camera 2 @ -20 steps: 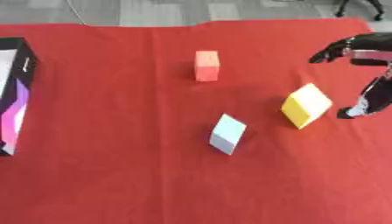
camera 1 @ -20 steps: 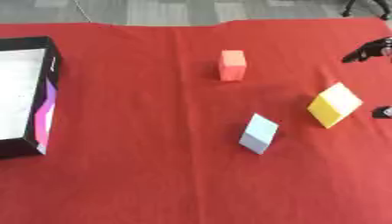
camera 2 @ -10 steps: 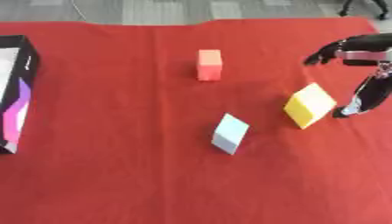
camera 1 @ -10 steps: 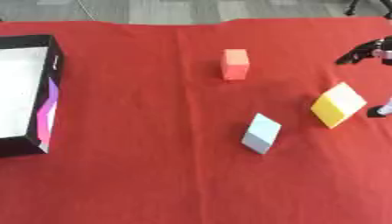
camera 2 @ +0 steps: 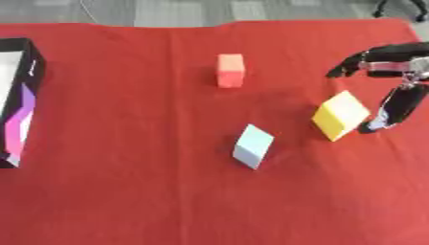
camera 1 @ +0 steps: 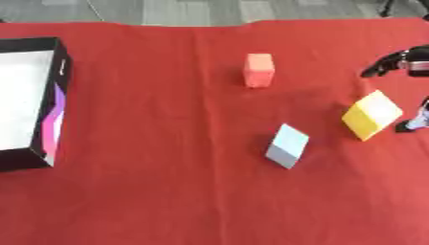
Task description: Pick up the objects with one hand, pass them to the other hand, and then place them into the box on the other side of the table.
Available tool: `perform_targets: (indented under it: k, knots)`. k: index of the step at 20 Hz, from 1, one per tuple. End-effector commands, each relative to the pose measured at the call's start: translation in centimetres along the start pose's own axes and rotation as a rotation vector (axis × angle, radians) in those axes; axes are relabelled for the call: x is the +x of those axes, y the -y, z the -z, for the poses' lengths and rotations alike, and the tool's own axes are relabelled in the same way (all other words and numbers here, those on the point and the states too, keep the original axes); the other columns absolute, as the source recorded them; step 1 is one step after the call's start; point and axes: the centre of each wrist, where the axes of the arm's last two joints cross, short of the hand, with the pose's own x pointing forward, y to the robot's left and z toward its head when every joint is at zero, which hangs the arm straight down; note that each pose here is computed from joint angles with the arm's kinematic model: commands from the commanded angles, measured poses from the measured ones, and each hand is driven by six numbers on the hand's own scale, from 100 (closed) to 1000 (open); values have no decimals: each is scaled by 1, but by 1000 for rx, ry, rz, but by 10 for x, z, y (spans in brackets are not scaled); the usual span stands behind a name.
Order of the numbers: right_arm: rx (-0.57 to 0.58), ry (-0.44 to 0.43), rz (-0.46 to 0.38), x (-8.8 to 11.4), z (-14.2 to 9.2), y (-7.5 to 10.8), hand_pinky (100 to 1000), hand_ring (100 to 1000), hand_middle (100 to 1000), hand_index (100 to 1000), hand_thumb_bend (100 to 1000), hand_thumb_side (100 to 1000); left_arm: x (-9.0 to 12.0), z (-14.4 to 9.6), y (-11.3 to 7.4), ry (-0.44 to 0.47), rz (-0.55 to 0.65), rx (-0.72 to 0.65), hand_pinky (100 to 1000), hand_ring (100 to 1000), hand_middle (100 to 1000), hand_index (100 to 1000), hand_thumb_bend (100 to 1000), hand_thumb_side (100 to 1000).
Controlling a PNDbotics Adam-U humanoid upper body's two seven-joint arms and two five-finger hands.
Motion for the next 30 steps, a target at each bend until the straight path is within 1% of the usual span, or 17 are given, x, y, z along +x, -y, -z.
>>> perform_targets:
  k: [1,10,15,22,23,30]
  knots:
    - [4,-21,-22,-5,-2,6,999,913,894,947,566,123,8,3,1,28,1,-14,800,933,718,674,154,921]
    - [30,-16,-14,-9,11,-2,998,908,882,940,572,132,8,3,1,26,-2,-15,800,934,718,673,154,921]
    - [47,-44,-3,-13,16,-9,998,906,870,936,577,128,8,2,2,24,-2,-19,801,934,718,674,154,923]
    - [48,-66,9,-16,20,-14,997,904,868,933,572,123,8,2,3,21,-2,-24,801,934,718,674,153,923]
    - [48,-66,10,-17,20,-15,995,900,859,922,555,118,8,2,3,20,-2,-24,801,935,718,674,153,924]
    - [57,-71,27,-19,25,-20,993,897,852,917,538,112,7,2,3,18,-1,-30,801,935,718,674,153,925]
